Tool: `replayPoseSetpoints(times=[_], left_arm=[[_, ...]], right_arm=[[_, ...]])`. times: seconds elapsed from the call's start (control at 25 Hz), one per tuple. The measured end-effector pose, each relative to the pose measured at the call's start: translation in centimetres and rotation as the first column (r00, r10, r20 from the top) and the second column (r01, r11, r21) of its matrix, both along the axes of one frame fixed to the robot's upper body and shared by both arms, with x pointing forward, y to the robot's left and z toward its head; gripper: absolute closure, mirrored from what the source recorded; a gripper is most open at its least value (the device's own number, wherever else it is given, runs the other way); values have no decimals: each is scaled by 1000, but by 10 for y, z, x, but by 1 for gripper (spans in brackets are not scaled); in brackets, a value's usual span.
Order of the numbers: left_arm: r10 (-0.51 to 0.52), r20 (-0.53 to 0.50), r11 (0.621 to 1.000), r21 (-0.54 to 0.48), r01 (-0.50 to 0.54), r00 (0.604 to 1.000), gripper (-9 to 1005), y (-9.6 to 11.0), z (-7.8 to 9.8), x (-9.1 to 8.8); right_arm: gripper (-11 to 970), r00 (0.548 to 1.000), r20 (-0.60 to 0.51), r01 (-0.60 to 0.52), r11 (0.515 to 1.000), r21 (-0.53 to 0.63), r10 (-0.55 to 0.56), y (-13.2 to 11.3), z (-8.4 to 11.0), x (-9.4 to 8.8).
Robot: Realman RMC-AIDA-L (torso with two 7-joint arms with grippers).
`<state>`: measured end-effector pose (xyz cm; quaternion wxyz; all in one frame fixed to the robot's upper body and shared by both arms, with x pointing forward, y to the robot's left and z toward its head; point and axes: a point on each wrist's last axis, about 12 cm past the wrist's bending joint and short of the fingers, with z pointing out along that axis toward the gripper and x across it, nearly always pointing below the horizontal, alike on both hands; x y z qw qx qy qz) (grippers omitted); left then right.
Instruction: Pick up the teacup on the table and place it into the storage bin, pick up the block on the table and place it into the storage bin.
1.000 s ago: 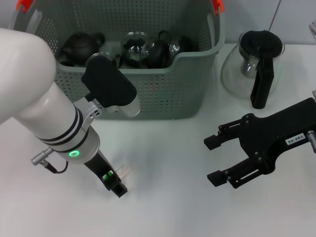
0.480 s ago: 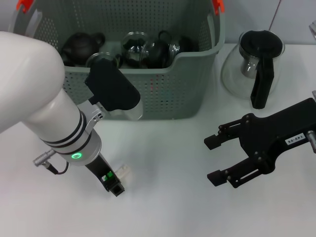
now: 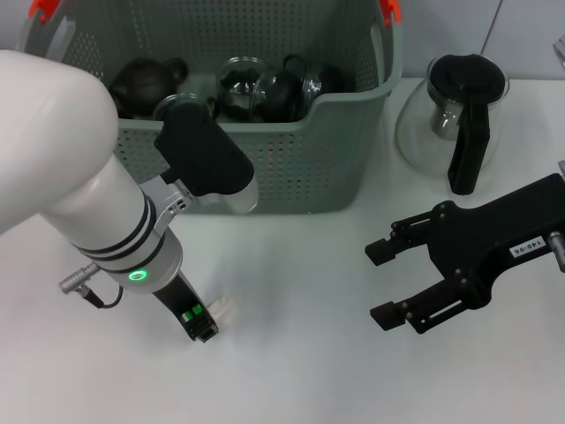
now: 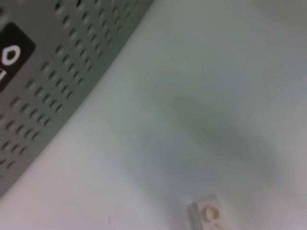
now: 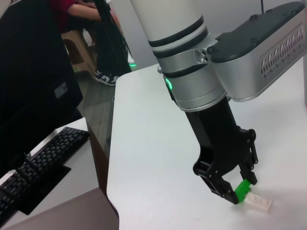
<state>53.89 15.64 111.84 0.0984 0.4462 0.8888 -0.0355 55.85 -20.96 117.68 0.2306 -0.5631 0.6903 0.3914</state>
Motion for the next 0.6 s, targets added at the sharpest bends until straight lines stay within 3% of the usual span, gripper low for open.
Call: replayPoseSetpoints(times=[0.12, 0.24, 0.4, 0.6], left_arm=[[-5, 11, 1000, 10, 5, 1000, 584, 1, 6, 0], [7, 37, 1000, 7, -8, 999, 583, 10, 24, 0], [52, 66, 996, -73, -47, 996, 583, 36, 60, -3], [129, 167, 954, -291, -76, 977, 582, 69, 119, -4]], right_arm=[[75, 1000, 1, 1, 1000, 0, -1, 0, 0, 0], [75, 1000, 2, 1, 1000, 2, -1, 0, 0, 0], [75, 1000, 2, 0, 1000, 6, 0, 0, 0, 0], [76, 1000, 0, -6, 1000, 11, 6, 2, 1, -1]])
